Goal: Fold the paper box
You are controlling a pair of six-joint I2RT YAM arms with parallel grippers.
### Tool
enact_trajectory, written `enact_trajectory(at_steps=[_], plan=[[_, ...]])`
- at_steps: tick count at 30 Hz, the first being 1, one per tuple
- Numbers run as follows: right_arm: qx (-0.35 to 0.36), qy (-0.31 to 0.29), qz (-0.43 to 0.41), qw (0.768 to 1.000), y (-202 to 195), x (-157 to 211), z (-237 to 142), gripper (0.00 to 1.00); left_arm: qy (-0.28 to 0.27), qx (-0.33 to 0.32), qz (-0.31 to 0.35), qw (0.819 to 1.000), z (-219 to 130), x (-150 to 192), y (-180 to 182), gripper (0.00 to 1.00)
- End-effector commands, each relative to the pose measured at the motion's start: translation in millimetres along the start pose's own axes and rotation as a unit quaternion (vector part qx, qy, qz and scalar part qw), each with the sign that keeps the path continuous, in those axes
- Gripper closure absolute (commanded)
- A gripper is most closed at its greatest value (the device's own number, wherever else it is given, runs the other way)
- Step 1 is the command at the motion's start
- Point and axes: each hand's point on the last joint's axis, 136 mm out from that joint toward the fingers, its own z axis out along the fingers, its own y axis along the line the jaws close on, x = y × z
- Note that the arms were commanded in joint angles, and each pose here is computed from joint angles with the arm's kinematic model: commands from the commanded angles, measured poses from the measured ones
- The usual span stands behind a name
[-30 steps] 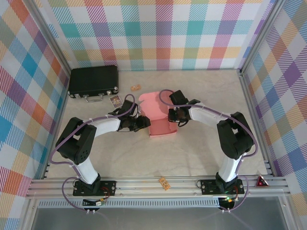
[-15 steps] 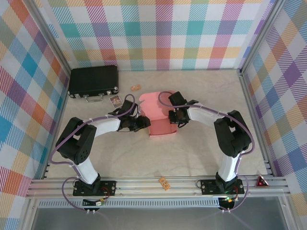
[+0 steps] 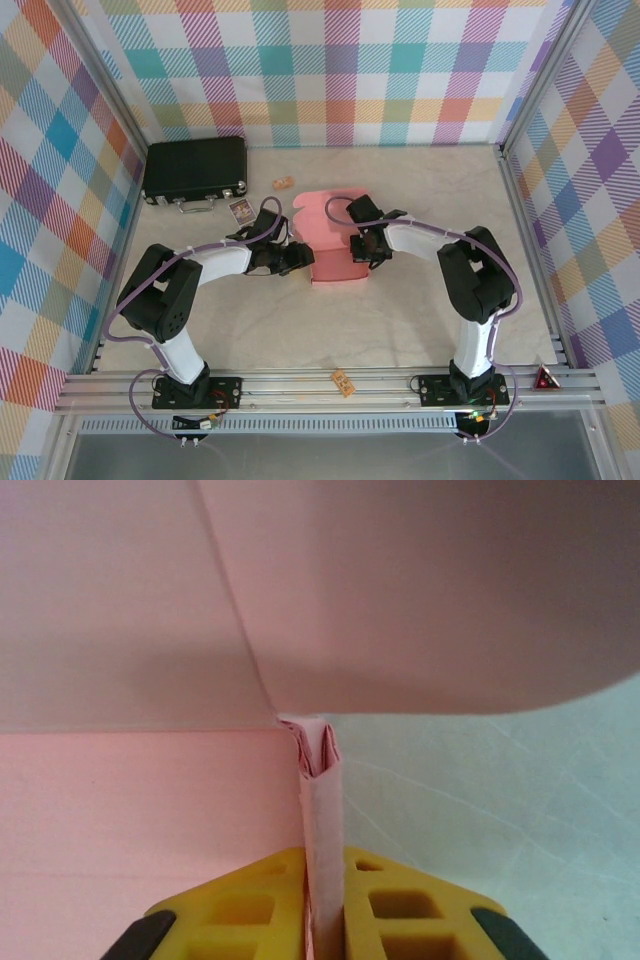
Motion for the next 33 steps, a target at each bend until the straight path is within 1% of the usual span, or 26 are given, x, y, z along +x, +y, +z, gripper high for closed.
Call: enact_trajectory(at_steps=[1, 7, 19, 29, 33], plan=[[0.035, 0.016, -0.02, 0.999, -8.8, 5.1, 2.4, 0.88, 0.007, 0.012, 0.005, 1.0, 5.1, 0.8, -8.1, 0.56], [0.073, 0.019, -0.037, 0.996, -14.3, 7.3, 4.7, 0.91, 0.007, 0.014, 0.005, 1.0, 5.7, 0.8, -8.8, 0.56], [0.165, 0.037, -0.064, 0.983, -28.0, 12.3, 11.7, 0.93, 0.008, 0.017, 0.008, 1.0, 5.4, 0.9, -10.0, 0.56], [0.213, 0.055, -0.064, 0.973, -39.7, 19.2, 19.9, 0.95, 0.009, 0.015, 0.008, 1.0, 5.6, 1.4, -9.0, 0.56], [0.221, 0.063, -0.063, 0.971, -41.2, 22.4, 23.7, 0.96, 0.009, 0.015, 0.007, 1.0, 5.1, 1.7, -9.0, 0.56]])
